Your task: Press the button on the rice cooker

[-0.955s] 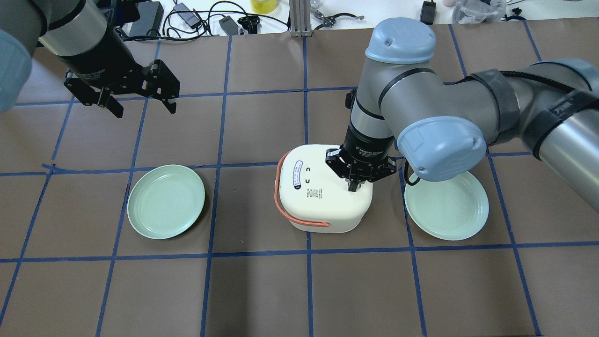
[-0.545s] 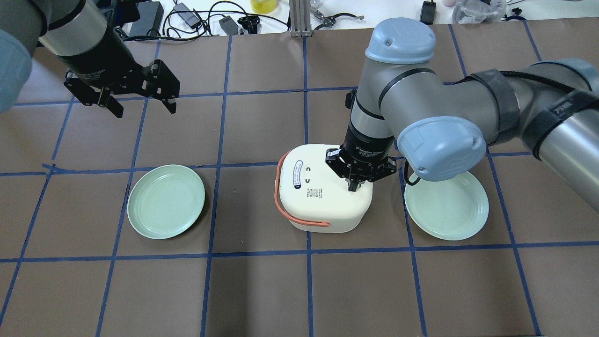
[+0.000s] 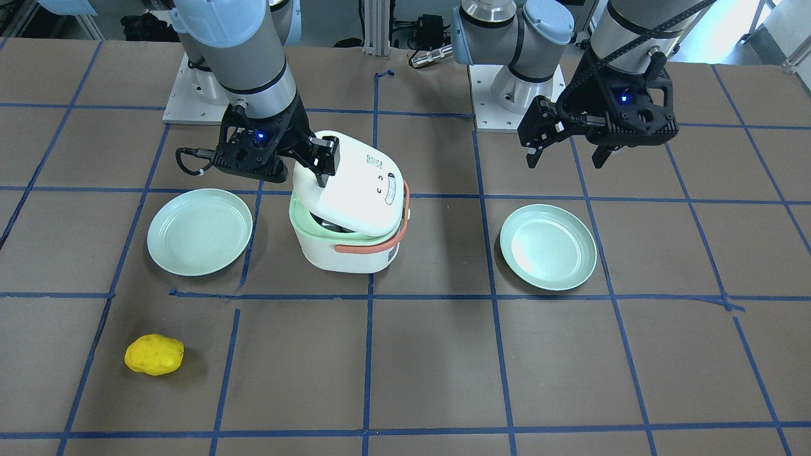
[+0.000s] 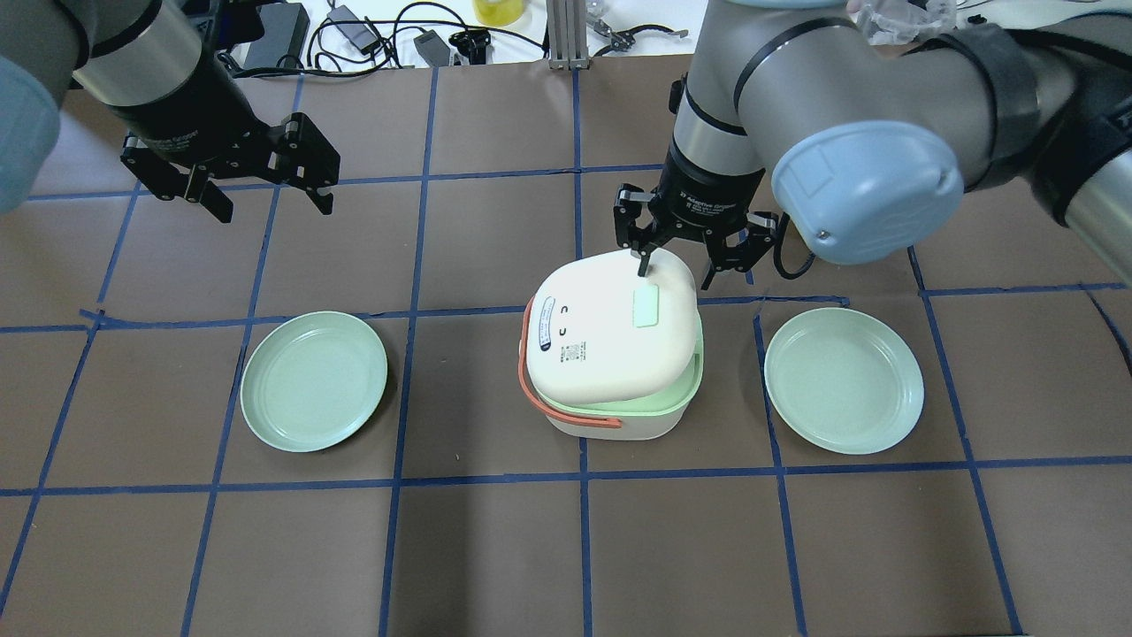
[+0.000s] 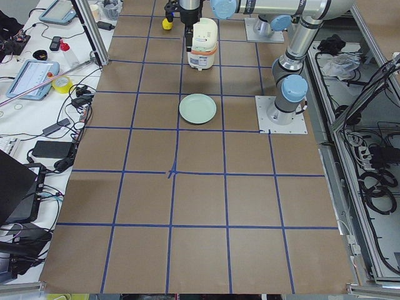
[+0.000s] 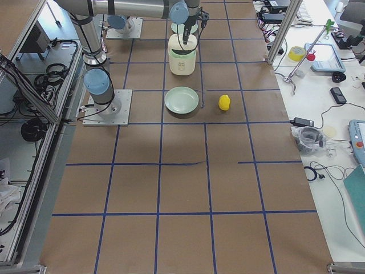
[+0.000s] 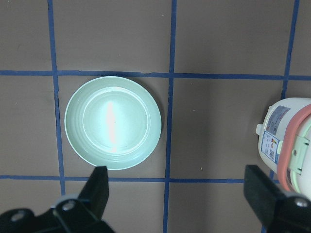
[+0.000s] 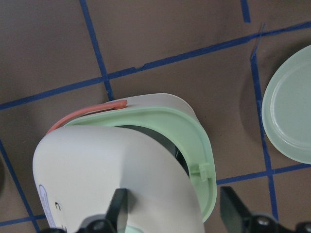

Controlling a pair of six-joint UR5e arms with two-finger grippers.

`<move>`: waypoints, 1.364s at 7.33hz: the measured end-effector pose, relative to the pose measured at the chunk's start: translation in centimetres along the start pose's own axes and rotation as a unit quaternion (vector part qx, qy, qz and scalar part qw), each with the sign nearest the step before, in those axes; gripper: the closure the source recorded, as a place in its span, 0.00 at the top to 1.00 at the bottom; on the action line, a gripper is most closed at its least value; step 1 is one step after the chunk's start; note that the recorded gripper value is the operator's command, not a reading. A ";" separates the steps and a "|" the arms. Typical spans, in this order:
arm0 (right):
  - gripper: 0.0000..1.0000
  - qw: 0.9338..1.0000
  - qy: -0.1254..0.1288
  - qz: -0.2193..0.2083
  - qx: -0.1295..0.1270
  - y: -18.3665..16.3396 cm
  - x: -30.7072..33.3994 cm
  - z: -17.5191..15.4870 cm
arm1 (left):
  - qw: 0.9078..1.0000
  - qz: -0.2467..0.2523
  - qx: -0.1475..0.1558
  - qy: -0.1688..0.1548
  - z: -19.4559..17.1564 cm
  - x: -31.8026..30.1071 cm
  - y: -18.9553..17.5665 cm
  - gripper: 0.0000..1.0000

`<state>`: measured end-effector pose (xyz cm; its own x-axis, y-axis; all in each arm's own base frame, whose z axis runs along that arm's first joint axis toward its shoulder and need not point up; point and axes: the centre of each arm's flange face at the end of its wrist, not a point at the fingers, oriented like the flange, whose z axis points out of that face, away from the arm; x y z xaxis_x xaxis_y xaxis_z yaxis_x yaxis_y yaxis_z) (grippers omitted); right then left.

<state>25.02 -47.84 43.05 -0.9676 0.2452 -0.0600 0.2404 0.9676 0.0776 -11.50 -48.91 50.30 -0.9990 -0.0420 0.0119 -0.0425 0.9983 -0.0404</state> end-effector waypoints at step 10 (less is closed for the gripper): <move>1.00 0.997 0.047 -0.058 0.018 -5.5 10.3 -7.0 | 1.000 0.000 0.000 0.000 0.0 0.0 0.0 1.00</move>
<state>13.19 -51.02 48.93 -0.9917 0.1255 0.0268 0.1265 0.9912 0.0393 -11.50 -48.91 50.30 -0.9990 -0.0424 0.0119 -0.0429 0.9983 -0.0404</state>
